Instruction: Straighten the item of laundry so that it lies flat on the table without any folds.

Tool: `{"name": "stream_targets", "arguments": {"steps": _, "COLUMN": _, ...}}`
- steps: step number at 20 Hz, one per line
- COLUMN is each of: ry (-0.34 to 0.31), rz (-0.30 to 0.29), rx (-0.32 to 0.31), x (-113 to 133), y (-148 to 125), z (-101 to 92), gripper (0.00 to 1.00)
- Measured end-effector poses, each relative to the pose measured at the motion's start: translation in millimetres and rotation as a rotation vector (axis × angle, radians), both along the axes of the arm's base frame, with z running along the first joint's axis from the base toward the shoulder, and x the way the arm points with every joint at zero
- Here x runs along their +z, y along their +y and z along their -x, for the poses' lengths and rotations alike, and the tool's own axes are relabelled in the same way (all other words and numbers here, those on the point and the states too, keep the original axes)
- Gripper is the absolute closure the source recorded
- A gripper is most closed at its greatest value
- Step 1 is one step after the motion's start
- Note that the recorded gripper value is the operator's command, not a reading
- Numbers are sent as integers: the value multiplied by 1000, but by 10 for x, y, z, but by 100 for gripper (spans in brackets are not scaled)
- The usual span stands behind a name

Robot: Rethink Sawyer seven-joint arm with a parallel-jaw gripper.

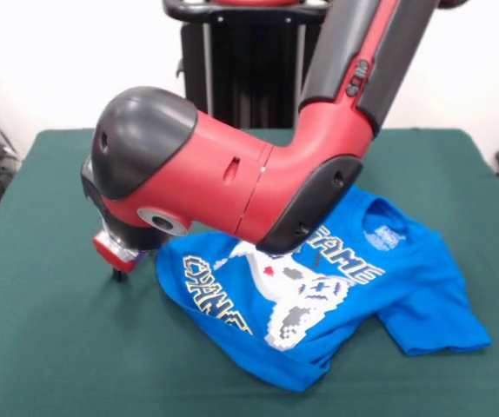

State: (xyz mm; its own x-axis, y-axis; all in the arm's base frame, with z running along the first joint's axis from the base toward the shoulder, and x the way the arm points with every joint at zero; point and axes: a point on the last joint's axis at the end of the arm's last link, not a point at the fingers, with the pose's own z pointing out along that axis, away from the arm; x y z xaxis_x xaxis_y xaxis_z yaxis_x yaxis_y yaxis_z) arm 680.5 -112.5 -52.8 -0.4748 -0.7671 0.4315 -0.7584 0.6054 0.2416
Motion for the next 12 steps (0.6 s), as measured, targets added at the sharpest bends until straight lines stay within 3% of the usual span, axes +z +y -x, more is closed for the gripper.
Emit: {"name": "stream_targets", "arguments": {"steps": 12, "ry": -26, "rz": -29, "rx": -18, "x": 52, "y": 73, "z": -19, "gripper": 0}}
